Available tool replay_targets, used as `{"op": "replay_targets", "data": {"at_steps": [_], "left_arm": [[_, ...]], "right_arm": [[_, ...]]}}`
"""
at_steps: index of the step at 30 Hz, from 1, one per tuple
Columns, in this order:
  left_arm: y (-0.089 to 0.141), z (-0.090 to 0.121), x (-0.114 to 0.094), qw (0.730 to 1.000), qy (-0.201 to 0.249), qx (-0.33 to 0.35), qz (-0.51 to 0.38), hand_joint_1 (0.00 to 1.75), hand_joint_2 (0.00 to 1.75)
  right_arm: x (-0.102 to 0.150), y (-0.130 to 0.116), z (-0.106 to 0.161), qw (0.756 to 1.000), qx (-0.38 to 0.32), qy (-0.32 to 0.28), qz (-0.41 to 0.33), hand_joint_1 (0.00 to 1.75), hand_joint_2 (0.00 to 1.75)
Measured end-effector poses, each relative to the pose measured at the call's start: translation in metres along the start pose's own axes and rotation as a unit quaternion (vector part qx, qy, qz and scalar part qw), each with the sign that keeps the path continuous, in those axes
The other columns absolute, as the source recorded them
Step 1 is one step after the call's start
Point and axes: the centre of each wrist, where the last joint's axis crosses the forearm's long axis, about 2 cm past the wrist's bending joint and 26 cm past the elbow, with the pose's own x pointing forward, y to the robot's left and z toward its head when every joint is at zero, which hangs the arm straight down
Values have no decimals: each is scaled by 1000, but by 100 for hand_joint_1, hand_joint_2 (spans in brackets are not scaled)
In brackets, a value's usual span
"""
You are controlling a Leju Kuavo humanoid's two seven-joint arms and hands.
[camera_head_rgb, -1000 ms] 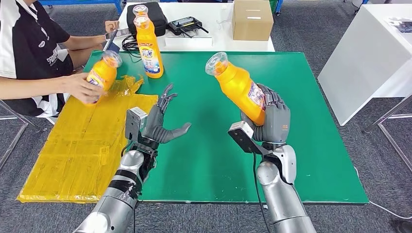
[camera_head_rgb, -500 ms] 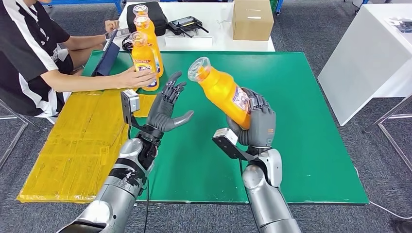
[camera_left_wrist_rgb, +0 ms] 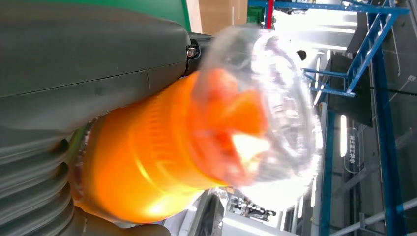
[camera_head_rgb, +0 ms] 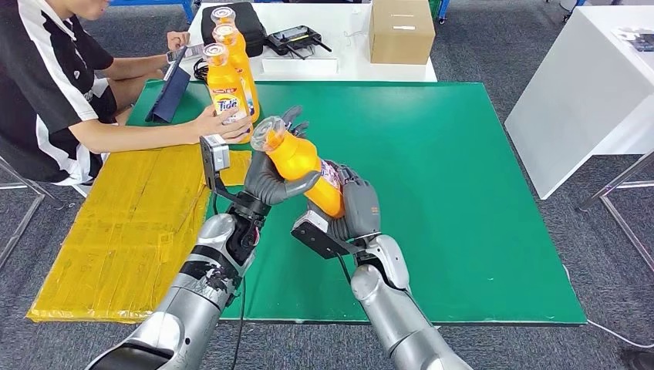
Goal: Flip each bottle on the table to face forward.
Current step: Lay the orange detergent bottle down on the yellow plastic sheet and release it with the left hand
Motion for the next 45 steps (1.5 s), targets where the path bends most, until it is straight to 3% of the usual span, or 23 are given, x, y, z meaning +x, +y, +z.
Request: {"op": "replay_targets", "data": {"at_steps": [14, 18, 28, 33, 34, 37, 38, 41, 45], "left_arm": [[-9, 1, -10, 1000, 10, -7, -5, 1, 175], [-13, 2, -14, 1000, 9, -7, -12, 175, 175], [-16, 7, -18, 1000, 13, 10, -26, 175, 175], [-16, 7, -17, 999, 8, 16, -34, 175, 175], [-16, 7, -16, 999, 6, 18, -36, 175, 175], [-17, 6, -15, 999, 2, 21, -40, 175, 175], [-17, 5, -14, 999, 1, 22, -44, 175, 175], [-15, 3, -10, 996, -6, 37, -80, 175, 175], [-4, -4, 5, 971, -24, 92, -221, 175, 175]], "right_arm": [[17, 10, -3, 1000, -5, -6, 2, 174, 175], [23, 11, -5, 1000, -5, -10, 2, 174, 175], [26, 11, -6, 1000, -8, -23, 8, 174, 175], [27, 10, -7, 1000, -9, -26, 9, 164, 175], [27, 10, -7, 1000, -9, -27, 10, 142, 175], [28, 9, -8, 999, -11, -30, 12, 20, 175], [28, 9, -8, 999, -11, -32, 13, 0, 175], [30, 9, -7, 999, -14, -45, 17, 0, 175], [40, 9, 2, 997, -18, -74, 16, 0, 175]]}}
